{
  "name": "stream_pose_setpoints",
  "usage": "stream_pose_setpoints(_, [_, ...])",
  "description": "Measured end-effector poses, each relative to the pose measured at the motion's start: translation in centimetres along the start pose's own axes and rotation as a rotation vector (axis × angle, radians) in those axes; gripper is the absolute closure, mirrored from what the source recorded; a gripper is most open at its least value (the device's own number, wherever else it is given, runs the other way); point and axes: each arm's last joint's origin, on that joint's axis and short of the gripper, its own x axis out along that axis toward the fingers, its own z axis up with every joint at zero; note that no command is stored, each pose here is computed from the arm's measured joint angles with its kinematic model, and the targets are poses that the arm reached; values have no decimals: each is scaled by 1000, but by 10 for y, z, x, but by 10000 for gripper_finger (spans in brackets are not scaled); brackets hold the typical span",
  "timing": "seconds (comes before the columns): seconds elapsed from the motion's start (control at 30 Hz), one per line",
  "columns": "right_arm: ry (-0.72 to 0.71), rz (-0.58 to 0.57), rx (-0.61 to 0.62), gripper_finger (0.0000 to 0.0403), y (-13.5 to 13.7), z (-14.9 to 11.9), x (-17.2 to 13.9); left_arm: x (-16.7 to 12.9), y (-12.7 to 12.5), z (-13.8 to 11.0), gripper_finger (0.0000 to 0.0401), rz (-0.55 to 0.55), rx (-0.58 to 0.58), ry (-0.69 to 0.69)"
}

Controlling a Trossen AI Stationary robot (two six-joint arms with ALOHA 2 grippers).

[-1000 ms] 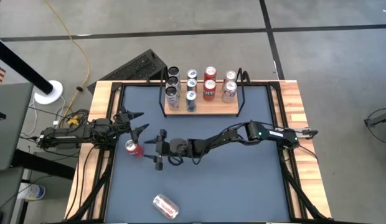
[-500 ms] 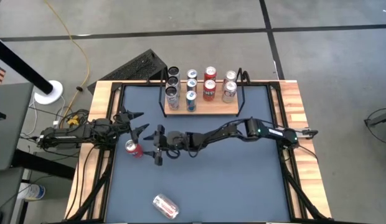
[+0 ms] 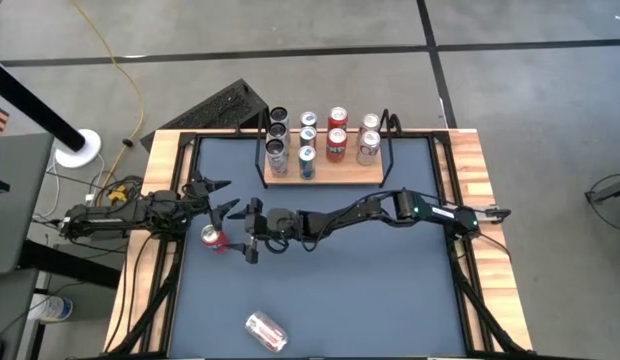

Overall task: Place canned beverage on shelf
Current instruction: Put the red soda can on the shelf aligned with the other red soda cans

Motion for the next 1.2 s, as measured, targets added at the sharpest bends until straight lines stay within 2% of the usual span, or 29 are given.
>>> stream_pose_setpoints(0.23, [34, 9, -4, 16, 2, -33, 20, 0, 0, 0, 101, 0, -1, -2])
stream_pose_setpoints(0.6, [15, 22, -27, 16, 4, -22, 49, 0, 0, 0, 101, -1, -1, -2])
stream_pose_setpoints(0.77, [-34, -3, -26, 16, 3, -24, 52, 0, 0, 0, 101, -1, -2, -3])
stream_pose_setpoints(0.93, [-23, -15, 1, 19, -5, -26, 52, 0, 0, 0, 101, 5, -2, -4])
stream_pose_setpoints(1.07, [-20, -23, 35, 39, -10, -26, 53, 0, 0, 0, 101, -3, -2, -3])
stream_pose_setpoints(1.2, [-12, -21, 37, 85, -10, -26, 53, 0, 0, 0, 101, -3, -2, -3])
